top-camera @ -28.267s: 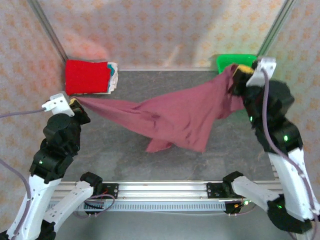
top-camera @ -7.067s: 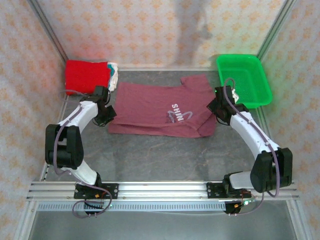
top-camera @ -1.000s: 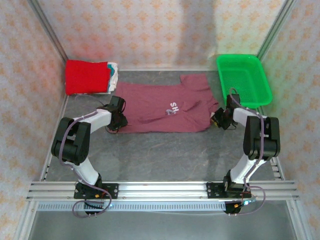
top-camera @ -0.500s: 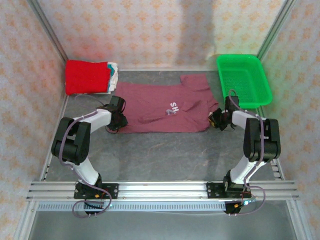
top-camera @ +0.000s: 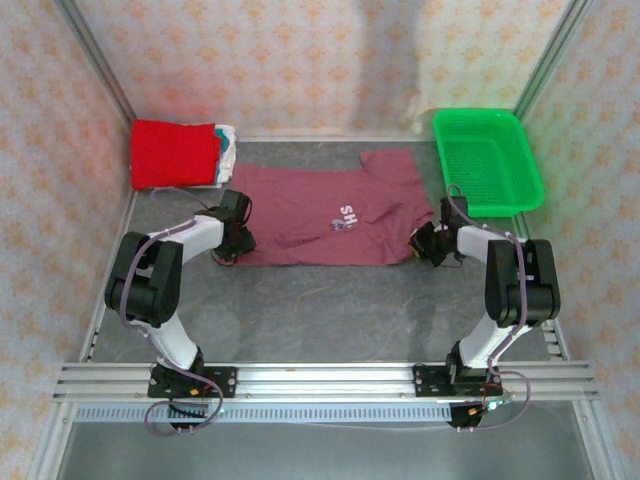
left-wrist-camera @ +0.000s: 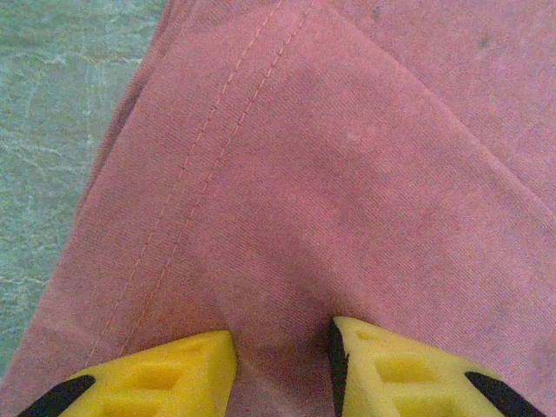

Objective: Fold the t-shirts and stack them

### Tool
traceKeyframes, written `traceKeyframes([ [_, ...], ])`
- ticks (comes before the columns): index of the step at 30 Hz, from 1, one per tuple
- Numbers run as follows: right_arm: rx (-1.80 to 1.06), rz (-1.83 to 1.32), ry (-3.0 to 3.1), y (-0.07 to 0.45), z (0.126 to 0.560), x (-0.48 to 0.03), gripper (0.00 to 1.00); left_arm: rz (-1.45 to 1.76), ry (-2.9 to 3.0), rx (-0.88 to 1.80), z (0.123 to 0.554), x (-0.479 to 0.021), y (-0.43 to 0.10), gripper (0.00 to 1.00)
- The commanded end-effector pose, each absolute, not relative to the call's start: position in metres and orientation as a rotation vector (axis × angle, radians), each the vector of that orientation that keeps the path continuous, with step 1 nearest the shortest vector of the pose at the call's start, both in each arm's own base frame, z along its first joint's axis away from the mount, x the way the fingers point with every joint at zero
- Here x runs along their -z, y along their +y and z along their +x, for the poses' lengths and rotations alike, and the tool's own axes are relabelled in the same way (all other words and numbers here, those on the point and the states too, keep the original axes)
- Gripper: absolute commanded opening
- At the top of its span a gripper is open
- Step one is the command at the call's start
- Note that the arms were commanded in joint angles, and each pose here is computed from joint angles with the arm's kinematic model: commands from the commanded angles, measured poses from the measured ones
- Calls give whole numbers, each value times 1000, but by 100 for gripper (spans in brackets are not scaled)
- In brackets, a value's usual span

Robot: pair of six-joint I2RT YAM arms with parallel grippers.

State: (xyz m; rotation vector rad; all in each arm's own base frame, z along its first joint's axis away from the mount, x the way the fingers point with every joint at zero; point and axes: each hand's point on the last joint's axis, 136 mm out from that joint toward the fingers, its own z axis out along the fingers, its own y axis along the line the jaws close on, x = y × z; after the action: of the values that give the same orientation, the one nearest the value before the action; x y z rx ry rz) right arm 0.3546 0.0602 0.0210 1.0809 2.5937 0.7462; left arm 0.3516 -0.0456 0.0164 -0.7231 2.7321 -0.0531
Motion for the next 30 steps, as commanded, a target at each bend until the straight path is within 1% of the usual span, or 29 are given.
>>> traceKeyframes([
  [1,-609,1132,2576,33,347,-17,2,-745,2875,6,319,8,-44,36],
  [2,-594,1137,2573,28,346,-18,0,-746,2872,1,318,7,-43,36],
  [15,-317,1134,2592,-15,334,-37,0,-759,2873,-15,314,5,-41,36],
  [21,-241,1162,2644,-21,318,-22,0,-763,2886,34,309,5,-47,36],
  [24,-279,1157,2654,-16,317,-16,0,-750,2909,79,301,8,-57,36],
  [30,-290,1133,2653,-14,308,-14,0,-772,2931,101,266,11,-68,37],
])
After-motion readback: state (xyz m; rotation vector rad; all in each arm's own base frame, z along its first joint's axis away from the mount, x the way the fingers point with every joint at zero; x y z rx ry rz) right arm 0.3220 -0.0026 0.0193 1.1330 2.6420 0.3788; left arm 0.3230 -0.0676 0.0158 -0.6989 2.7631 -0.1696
